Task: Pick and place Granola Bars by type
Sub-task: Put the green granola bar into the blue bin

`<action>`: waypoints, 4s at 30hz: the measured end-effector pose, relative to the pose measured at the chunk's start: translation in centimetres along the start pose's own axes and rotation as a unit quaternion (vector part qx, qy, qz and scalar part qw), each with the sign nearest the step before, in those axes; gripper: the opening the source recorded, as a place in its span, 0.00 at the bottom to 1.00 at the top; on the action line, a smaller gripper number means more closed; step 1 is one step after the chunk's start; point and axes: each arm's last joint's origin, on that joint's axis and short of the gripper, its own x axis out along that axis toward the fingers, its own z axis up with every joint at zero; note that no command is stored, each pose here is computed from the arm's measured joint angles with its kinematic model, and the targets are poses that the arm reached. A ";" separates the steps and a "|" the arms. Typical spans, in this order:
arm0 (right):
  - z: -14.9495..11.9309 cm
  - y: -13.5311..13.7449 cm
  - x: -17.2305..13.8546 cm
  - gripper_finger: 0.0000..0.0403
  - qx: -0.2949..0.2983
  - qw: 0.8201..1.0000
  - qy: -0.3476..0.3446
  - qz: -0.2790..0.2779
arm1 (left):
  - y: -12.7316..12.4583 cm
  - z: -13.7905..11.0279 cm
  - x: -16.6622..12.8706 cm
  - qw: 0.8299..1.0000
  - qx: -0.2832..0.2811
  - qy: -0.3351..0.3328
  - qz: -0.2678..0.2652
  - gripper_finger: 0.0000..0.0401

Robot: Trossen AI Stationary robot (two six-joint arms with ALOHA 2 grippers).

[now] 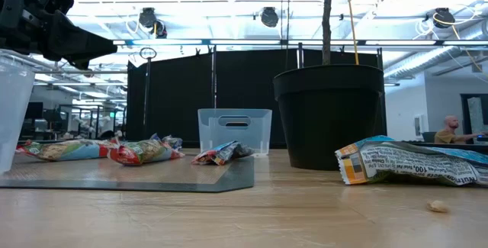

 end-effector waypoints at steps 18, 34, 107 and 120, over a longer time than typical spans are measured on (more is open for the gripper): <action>0.0 0.0 0.0 0.00 -0.001 1.000 0.002 0.001 | 0.0 0.0 0.0 1.000 0.000 0.000 0.000 0.22; 0.0 0.0 0.0 0.00 0.001 1.000 0.001 0.001 | 0.0 0.0 0.0 1.000 0.000 0.000 0.000 0.22; 9.3 -6.7 1.1 0.31 -0.157 0.980 -0.113 -0.053 | 0.0 0.0 0.0 1.000 0.000 0.000 0.000 0.22; 9.0 -9.2 2.8 0.31 -0.133 0.980 -0.141 0.044 | 0.0 0.0 0.0 1.000 0.000 0.000 0.000 0.22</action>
